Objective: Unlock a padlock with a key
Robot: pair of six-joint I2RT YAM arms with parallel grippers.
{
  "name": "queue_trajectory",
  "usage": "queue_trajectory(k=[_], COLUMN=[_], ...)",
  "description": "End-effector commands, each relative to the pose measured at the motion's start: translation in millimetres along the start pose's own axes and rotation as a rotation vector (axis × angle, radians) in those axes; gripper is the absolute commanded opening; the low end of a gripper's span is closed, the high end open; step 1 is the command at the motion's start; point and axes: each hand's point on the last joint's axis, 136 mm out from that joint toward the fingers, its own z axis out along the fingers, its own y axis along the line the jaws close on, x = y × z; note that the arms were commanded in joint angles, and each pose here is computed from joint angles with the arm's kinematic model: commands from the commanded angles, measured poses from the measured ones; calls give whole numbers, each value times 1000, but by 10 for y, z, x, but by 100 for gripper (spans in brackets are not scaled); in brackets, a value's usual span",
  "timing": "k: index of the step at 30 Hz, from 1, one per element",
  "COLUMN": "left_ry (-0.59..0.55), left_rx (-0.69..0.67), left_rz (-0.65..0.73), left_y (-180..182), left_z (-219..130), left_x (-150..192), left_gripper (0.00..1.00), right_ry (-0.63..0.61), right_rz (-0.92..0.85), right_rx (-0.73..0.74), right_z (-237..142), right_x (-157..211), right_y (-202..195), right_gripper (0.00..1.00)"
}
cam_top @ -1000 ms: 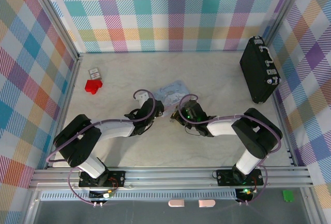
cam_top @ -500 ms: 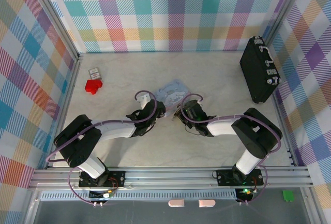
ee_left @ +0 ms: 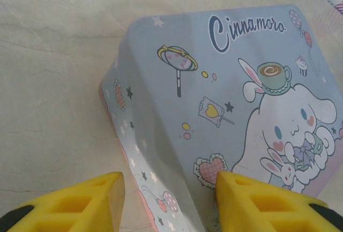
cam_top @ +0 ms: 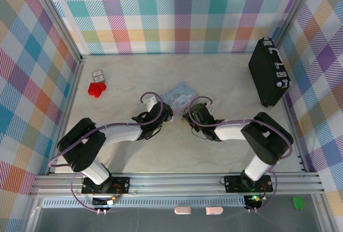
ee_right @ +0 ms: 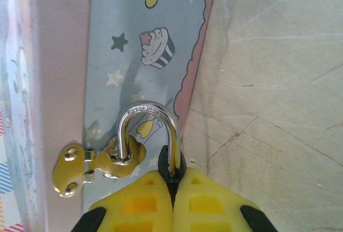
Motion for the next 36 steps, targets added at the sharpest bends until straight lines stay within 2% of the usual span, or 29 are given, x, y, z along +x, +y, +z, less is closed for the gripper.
queue_trajectory(k=[1, 6, 12, 15, 18, 21, 25, 30, 33, 36], left_ry=[31, 14, 32, 66, 161, 194, 147, 80, 49, 16], left_rx=[-36, -31, 6, 67, 148, 161, 105, 59, 82, 129], left_rz=[28, 42, 38, 35, 35, 146, 255, 319, 319, 323], left_y=[57, 45, 2, -50, -80, -25, 286, 715, 819, 831], left_z=[-5, -55, -75, -134, -254, -539, -895, -1074, -1169, -1259], left_x=[75, 2, -58, -162, -270, -338, -410, -348, -314, -301], left_gripper=[49, 50, 50, 52, 55, 57, 60, 61, 61, 61], right_ry=[-49, -64, -79, -71, -72, -72, -68, -29, 18, 107], right_rz=[6, 17, -22, -87, -174, -294, -428, -508, -560, -519], right_rx=[-31, -27, 68, 88, 97, 104, 115, 65, 40, 43], right_z=[-120, -176, -276, -389, -584, -831, -1144, -1390, -1448, -1429], right_x=[-128, -199, -250, -306, -385, -472, -551, -539, -495, -455], right_y=[177, 153, -29, -87, -134, -158, -209, -129, -113, -223], right_gripper=[0, 0, 0, 0, 0, 0, 0, 0, 0, 0])
